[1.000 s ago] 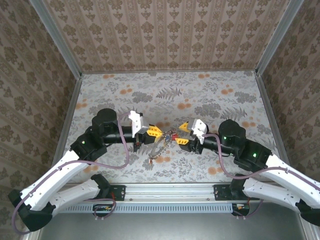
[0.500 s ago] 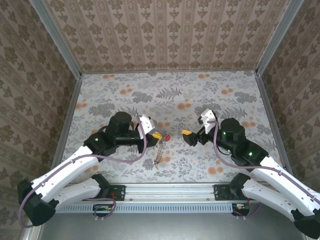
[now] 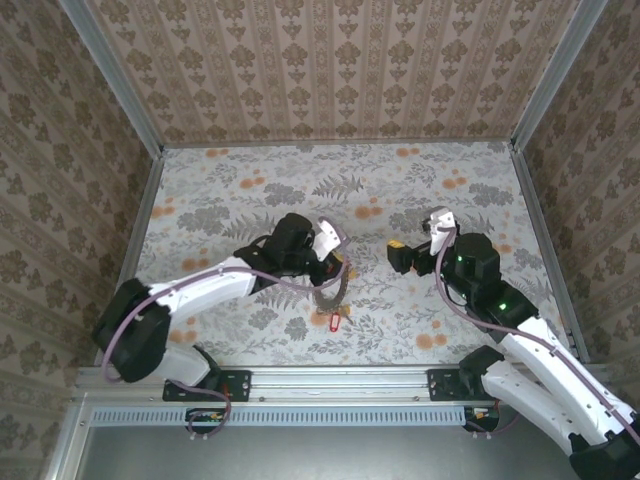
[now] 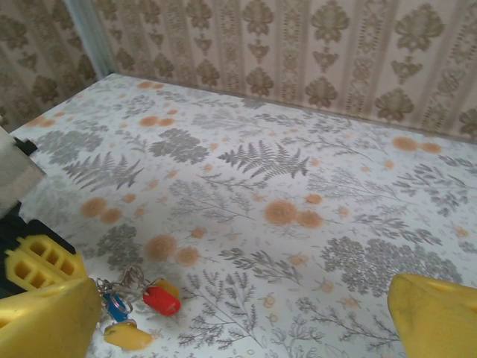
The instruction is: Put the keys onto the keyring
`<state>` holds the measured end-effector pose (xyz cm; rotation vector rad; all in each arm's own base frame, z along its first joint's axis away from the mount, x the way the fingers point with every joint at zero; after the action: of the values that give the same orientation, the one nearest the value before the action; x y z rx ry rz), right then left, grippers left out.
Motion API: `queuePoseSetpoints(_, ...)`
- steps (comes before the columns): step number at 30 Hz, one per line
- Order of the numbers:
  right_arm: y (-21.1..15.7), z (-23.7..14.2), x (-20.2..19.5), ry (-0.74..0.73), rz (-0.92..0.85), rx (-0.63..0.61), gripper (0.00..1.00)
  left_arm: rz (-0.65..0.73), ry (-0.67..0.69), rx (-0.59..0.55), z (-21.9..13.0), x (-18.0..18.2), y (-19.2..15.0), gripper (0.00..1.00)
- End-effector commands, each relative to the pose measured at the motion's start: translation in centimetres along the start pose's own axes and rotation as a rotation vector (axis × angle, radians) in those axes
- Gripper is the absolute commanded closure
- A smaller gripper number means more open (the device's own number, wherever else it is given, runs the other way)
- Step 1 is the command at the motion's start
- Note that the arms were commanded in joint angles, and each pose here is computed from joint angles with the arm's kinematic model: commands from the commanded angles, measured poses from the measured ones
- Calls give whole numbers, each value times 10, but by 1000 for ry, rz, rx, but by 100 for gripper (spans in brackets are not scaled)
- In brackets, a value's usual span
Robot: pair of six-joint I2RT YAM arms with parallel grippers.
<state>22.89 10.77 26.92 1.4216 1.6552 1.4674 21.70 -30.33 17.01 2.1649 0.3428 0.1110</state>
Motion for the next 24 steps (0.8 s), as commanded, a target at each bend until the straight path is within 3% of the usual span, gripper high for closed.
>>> queuePoseSetpoints(1,7,-3,-6,-3,63,-66,0,-43,39,-50,20,16,15,100)
queuePoseSetpoints(7,5,-4,-17,-34,73,-100,0,-92,33,-7,56,25,6,100)
queuePoseSetpoints(13,2,-3,-24,-61,94,-99,0,-100,12,15,53,25,11,73)
queuePoseSetpoints(19,-3,-1,-33,-113,87,-89,0,-101,93,-2,2,17,19,52)
queuePoseSetpoints(20,-7,0,-38,-142,83,-84,0,-110,141,1,-12,21,17,43)
queuePoseSetpoints(21,-12,2,-44,-181,78,-78,0,-123,205,12,-27,27,13,17)
queuePoseSetpoints(22,-18,4,-52,-232,80,-66,0,-139,270,21,-40,35,9,1)
queuePoseSetpoints(24,-28,10,-70,-342,98,-25,0,-214,461,35,-76,61,-7,0)
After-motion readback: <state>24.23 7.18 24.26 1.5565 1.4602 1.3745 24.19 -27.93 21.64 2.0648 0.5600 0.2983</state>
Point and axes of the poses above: each hand's point on the last joint's axis, 136 mm out from that joint toward the fingers, its own z axis out along the fingers, its own x axis along the line the jaws close on, y = z × x, the point moved 5 cm from there along -z, back along the fingers, and after that the axes turned 12 degrees about z, right-handed, at the moved point
